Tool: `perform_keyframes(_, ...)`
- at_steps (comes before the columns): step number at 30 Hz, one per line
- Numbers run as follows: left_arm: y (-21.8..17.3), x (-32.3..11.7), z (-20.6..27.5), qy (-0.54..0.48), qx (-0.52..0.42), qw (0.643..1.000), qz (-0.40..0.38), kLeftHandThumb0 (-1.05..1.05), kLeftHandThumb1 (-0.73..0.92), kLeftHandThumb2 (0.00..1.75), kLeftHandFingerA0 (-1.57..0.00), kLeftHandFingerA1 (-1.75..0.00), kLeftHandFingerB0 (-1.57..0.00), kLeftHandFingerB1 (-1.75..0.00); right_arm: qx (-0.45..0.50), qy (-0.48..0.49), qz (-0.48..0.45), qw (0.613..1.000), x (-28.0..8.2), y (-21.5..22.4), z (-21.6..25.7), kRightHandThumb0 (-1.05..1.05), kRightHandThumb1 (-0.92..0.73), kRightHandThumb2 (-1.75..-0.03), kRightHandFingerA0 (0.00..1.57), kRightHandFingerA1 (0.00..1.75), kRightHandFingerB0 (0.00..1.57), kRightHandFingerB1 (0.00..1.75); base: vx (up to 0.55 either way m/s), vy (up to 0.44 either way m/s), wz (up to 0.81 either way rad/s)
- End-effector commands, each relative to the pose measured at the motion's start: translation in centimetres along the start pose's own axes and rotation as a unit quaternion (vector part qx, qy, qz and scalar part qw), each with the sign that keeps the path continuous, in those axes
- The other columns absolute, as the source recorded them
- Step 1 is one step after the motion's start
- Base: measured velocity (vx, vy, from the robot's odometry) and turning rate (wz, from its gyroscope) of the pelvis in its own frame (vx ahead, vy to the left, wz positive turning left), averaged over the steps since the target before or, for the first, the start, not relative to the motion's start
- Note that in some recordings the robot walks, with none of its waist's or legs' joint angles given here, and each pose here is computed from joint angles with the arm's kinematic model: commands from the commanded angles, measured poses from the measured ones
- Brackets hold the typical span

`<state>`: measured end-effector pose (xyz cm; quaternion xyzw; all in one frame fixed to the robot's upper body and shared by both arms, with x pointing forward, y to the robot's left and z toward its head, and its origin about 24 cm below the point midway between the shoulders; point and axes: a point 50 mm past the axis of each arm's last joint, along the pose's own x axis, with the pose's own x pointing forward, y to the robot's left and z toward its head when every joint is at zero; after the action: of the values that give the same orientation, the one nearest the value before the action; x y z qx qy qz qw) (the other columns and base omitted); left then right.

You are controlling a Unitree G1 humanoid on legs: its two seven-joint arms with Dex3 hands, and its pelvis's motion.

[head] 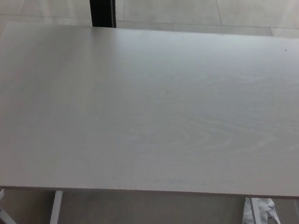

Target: Pick up a bottle and hand it

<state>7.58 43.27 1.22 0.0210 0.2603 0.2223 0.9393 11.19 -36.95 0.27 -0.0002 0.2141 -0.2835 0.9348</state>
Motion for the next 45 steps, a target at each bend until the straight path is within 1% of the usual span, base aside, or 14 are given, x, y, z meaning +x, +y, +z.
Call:
perform_keyframes(1,0.26,-0.01,0.82,-0.014,0.011,1.0,-0.005,-0.7,0.67,0.62,-0.68,-0.46,-0.48,-0.39,-0.006,-0.01,-0.002,1.0,-0.13,-0.15,0.14,-0.7,-0.62,-0.59,0.97,1.25,0.31,0.48,0.0,0.0,0.0)
perform_keyframes(19,0.48,0.03,0.43,-0.009,0.016,1.0,-0.002,-0.72,0.67,0.61,-0.69,-0.48,-0.49,-0.39,-0.013,-0.007,0.005,1.0,-0.26,-0.15,0.12,-0.68,-0.63,-0.6,1.01,1.46,0.29,0.45,0.0,0.0,0.0)
perform_keyframes(20,0.54,-0.12,0.21,-0.003,0.013,1.0,0.002,-0.71,0.66,0.61,-0.69,-0.48,-0.48,-0.39,-0.013,-0.004,0.002,1.0,-0.38,-0.33,-0.01,-0.79,-0.5,-0.91,1.11,1.29,0.24,0.53,0.0,0.0,0.0)
perform_keyframes(21,0.6,-0.1,0.17,0.0,0.009,1.0,0.004,-0.7,0.65,0.6,-0.7,-0.47,-0.48,-0.39,-0.012,-0.002,0.002,1.0,-0.4,-0.39,-0.05,-0.68,-0.63,-0.6,1.03,1.42,0.28,0.45,0.0,0.0,0.0)
perform_keyframes(23,0.6,-0.05,0.2,-0.002,0.007,1.0,0.003,-0.7,0.65,0.6,-0.73,-0.47,-0.49,-0.4,-0.01,-0.002,0.003,1.0,-0.4,-0.42,-0.01,-0.68,-0.63,-0.59,1.02,1.45,0.3,0.46,0.0,0.0,0.0)
perform_keyframes(24,0.55,-0.02,0.36,-0.005,0.013,1.0,0.001,-0.71,0.66,0.6,-0.73,-0.47,-0.49,-0.4,-0.01,-0.006,0.007,1.0,-0.31,-0.29,0.06,-0.65,-0.45,-0.93,1.0,1.17,0.18,0.52,0.0,0.0,0.0)
perform_keyframes(26,0.52,-0.02,0.43,-0.006,0.015,1.0,0.0,-0.71,0.66,0.6,-0.73,-0.47,-0.49,-0.4,-0.01,-0.008,0.008,1.0,-0.26,-0.24,0.08,-0.65,-0.45,-0.93,1.0,1.17,0.18,0.52,0.0,0.0,0.0)
perform_keyframes(27,0.52,-0.16,0.4,-0.006,0.018,1.0,-0.001,-0.7,0.66,0.61,-0.74,-0.47,-0.5,-0.4,-0.014,-0.008,0.009,1.0,-0.36,-0.36,-0.05,-0.71,-0.62,-0.61,0.99,1.39,0.28,0.45,0.0,0.0,0.0)
perform_keyframes(31,0.43,-0.09,0.46,-0.008,0.022,1.0,-0.005,-0.7,0.67,0.6,-0.74,-0.47,-0.49,-0.41,-0.01,0.001,-0.004,1.0,-0.38,-0.41,0.02,-0.74,-0.49,-0.92,1.05,1.25,0.25,0.54,0.0,0.0,0.0)
perform_keyframes(33,0.47,-0.04,0.42,-0.007,0.017,1.0,-0.004,-0.7,0.66,0.6,-0.73,-0.48,-0.49,-0.41,-0.01,0.0,-0.003,1.0,-0.31,-0.41,-0.02,-0.67,-0.63,-0.6,1.03,1.5,0.29,0.46,0.0,0.0,0.0)
perform_keyframes(39,0.45,0.12,0.75,-0.01,0.016,1.0,-0.006,-0.69,0.67,0.6,-0.72,-0.48,-0.49,-0.4,-0.009,-0.005,0.004,1.0,-0.31,-0.24,0.0,-0.68,-0.62,-0.61,0.97,1.49,0.29,0.46,0.0,0.0,0.0)
perform_keyframes(40,0.4,0.14,0.79,-0.01,0.013,1.0,-0.006,-0.69,0.66,0.6,-0.74,-0.48,-0.5,-0.41,-0.005,-0.004,-0.002,1.0,-0.27,-0.32,-0.08,-0.73,-0.48,-0.91,1.03,1.24,0.24,0.53,0.0,0.0,0.0)
perform_keyframes(43,0.38,0.12,0.8,-0.011,0.02,1.0,-0.007,-0.71,0.67,0.61,-0.72,-0.48,-0.49,-0.4,-0.004,-0.003,-0.006,1.0,-0.22,-0.34,-0.11,-0.76,-0.49,-0.9,1.12,1.32,0.27,0.54,0.0,0.0,0.0)
perform_keyframes(45,0.4,0.14,0.79,-0.012,0.023,1.0,-0.008,-0.7,0.67,0.61,-0.71,-0.48,-0.48,-0.4,-0.009,0.001,-0.006,1.0,-0.22,-0.33,-0.09,-0.67,-0.62,-0.61,1.02,1.5,0.3,0.47,0.0,0.0,0.0)
